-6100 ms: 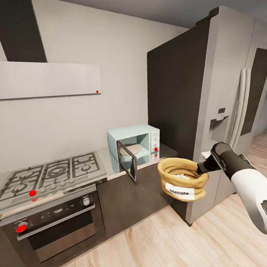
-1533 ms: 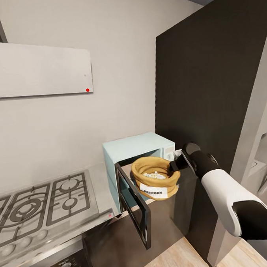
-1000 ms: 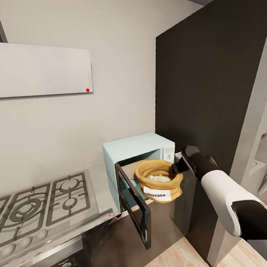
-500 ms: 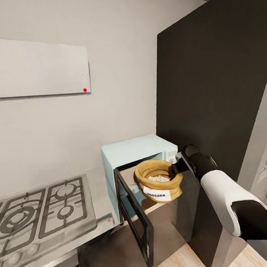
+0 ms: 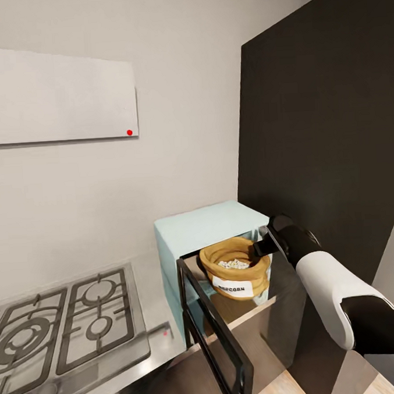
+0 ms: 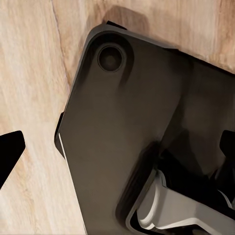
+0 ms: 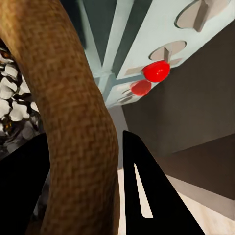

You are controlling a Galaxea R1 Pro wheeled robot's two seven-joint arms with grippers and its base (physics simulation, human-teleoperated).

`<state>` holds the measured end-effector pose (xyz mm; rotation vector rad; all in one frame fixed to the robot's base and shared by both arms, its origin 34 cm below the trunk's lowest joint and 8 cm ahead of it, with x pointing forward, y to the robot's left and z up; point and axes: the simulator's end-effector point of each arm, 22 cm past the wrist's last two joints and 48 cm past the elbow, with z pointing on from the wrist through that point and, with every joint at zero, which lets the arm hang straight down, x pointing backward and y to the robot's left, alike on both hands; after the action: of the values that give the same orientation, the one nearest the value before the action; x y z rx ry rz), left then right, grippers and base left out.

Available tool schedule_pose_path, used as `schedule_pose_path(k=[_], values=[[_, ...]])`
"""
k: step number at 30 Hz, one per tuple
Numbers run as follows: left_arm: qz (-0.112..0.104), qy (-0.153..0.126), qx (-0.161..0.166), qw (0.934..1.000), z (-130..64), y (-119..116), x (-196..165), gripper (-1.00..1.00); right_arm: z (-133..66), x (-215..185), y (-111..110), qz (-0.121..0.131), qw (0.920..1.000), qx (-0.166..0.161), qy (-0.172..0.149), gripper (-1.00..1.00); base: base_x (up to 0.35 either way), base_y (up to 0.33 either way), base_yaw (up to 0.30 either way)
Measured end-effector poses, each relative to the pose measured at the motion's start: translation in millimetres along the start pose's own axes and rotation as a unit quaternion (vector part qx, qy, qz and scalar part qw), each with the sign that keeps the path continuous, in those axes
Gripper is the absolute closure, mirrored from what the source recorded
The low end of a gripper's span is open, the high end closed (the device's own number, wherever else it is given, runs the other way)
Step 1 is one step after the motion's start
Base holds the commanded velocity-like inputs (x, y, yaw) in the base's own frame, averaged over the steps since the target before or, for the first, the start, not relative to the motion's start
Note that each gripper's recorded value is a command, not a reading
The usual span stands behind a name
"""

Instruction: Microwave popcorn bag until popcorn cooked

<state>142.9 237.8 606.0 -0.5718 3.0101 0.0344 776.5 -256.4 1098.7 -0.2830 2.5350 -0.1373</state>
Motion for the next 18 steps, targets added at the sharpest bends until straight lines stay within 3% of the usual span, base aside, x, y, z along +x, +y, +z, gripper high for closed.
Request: schedule_pose_path(k=[4, 12, 18], values=[[-0.001, -0.001, -0.001, 1.0, 0.0, 0.6, -0.3, -1.0, 0.1, 0.6, 0.0, 0.001, 1.0, -0.001, 0.0, 1.0, 0.067, 0.05, 0.0], [0.0, 0.0, 0.0, 1.0, -0.1, -0.1, -0.1, -1.0, 1.2, 2.3, 1.3, 0.002, 1.0, -0.004, 0.003, 1.0, 0.232, 0.202, 0.0], [-0.001, 0.0, 0.0, 1.0, 0.0, 0.0, -0.1, -1.0, 2.6, 1.6, 5.0, 0.0, 0.9999, -0.012, 0.001, 1.0, 0.014, 0.009, 0.0]])
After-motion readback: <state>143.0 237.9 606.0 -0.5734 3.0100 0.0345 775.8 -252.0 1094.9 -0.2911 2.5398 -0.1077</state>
